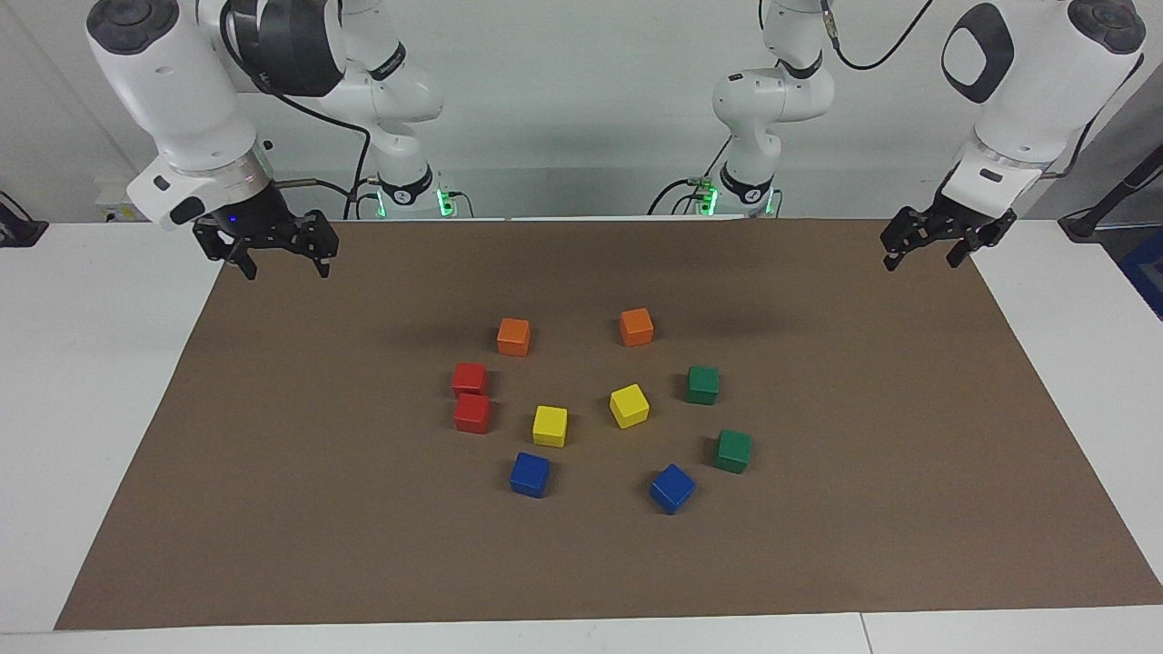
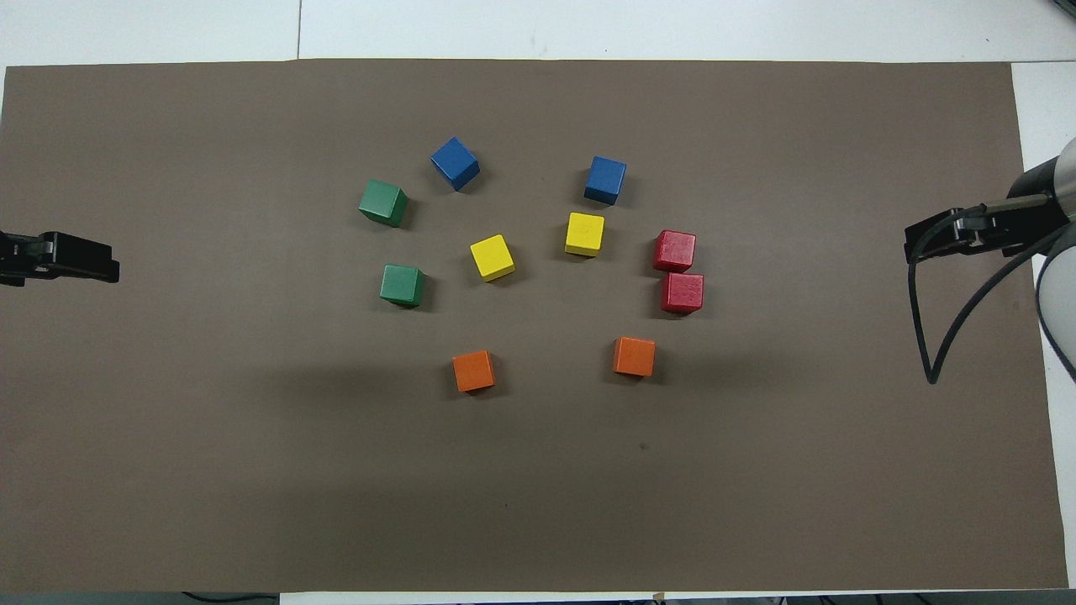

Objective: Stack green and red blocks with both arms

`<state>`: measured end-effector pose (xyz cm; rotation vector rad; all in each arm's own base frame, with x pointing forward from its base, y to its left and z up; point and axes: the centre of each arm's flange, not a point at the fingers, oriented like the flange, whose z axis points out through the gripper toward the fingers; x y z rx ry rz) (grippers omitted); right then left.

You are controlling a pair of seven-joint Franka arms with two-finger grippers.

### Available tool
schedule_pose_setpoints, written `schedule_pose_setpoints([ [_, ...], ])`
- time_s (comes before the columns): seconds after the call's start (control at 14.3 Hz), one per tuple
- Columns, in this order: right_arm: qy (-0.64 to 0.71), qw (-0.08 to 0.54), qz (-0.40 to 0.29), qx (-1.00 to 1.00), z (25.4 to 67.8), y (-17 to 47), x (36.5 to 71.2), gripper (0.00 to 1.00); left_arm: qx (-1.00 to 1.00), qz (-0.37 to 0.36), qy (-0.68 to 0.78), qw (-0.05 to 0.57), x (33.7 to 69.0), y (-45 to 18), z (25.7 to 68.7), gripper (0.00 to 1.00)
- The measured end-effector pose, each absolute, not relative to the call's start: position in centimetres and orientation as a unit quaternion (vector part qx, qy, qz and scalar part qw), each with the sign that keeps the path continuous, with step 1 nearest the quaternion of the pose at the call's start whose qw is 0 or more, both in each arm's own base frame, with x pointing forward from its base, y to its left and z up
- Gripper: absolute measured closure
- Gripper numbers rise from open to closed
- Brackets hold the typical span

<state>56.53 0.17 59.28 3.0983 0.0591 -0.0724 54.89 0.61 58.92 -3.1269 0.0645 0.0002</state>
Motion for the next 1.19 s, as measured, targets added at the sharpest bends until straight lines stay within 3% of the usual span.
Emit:
schedule_pose_setpoints([
  [0.77,0.014,0.016,-0.023,1.0,59.3,-0.2,56.5,0.0,-1.0,-0.002,0.024,0.007,54.9,0.3,58.9,0.0],
  [1.19,0.013,0.015,-0.023,1.0,59.3,-0.3,56.5,0.0,-0.996,-0.028,0.081,0.001,54.9,-9.8,56.2,0.0],
])
